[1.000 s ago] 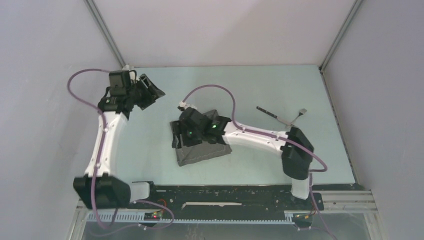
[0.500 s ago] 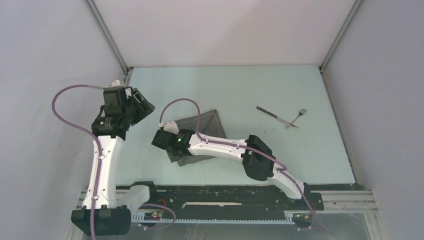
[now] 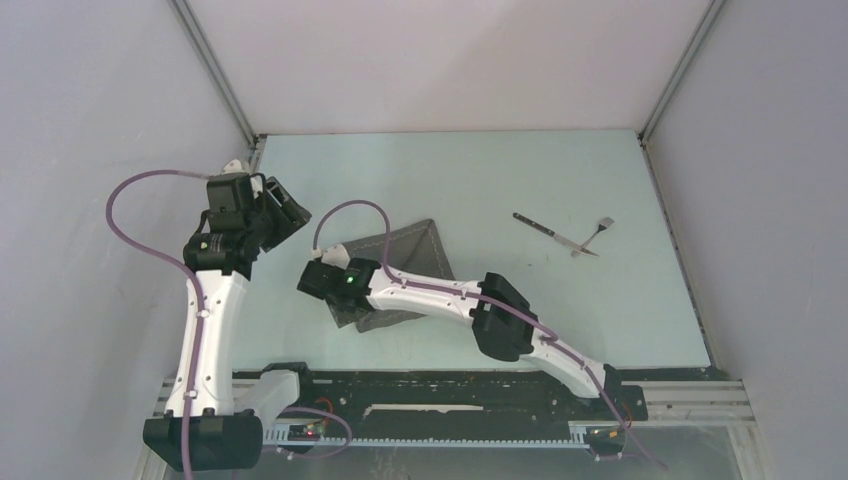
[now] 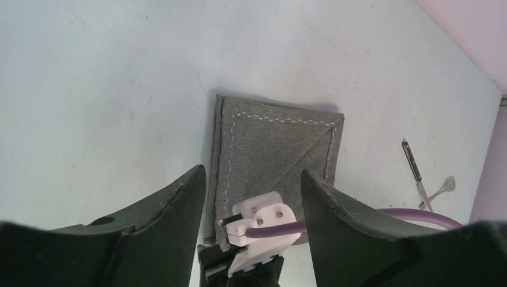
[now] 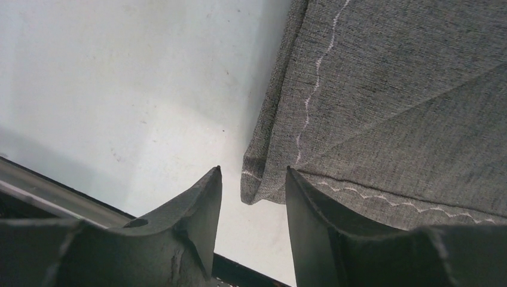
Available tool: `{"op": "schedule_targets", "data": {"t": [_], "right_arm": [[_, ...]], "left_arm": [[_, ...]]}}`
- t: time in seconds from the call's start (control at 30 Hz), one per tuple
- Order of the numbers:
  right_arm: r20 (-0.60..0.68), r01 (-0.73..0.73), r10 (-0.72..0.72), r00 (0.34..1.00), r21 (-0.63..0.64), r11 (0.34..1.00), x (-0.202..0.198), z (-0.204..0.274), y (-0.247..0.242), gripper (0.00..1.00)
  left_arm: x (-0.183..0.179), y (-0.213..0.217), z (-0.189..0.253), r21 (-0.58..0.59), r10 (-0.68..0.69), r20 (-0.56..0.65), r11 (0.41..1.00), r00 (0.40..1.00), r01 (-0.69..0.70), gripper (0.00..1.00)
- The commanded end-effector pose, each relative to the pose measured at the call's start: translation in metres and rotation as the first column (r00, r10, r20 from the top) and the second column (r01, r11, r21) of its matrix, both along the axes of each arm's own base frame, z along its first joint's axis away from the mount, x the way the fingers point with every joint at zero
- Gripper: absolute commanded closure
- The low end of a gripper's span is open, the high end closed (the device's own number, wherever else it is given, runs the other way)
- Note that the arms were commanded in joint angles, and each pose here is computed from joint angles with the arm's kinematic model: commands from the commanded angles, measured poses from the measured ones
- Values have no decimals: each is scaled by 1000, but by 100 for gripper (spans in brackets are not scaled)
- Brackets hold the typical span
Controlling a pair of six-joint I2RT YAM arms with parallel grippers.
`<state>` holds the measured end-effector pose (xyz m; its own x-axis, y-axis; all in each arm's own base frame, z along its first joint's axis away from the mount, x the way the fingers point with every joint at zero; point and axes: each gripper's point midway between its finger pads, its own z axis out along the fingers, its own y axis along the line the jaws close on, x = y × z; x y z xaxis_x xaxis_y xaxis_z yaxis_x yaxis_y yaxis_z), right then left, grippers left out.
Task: Fold the napkin into a case and place the utensils inside
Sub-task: Pick up the upper triangle-folded napkin from the center of the board.
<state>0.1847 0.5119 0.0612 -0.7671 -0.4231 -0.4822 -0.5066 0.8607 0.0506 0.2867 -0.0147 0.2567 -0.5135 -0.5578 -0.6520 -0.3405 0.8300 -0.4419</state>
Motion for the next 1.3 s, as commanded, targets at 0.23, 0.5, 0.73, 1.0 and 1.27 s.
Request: {"op": "schedule_targets", "data": {"t": [0.23,0.5,0.73,1.0,1.27], "right_arm": [[-23,-29,28,999,-60,998,-6,-19,-2,46],[-37,-31,27,999,-117,993,-8,-42,-10,47],[-37,-31,24,999,-192,981,-7,-66,-23,50],[4,-35,36,999,-226,973,1,-64,-28,68],[29,-42,47,998,-164,986,13,-40,-22,100]], "left_arm": [[5,1,7,4,-7,34,1000,999,7,34],[5,1,5,4,-9,29,1000,1000,9,34],[4,2,5,6,-7,30,1000,1000,6,34],[3,2,-4,4,-7,11,1000,1000,7,34],[4,0,-17,-3,-15,-21,1000,1000,14,34]]}}
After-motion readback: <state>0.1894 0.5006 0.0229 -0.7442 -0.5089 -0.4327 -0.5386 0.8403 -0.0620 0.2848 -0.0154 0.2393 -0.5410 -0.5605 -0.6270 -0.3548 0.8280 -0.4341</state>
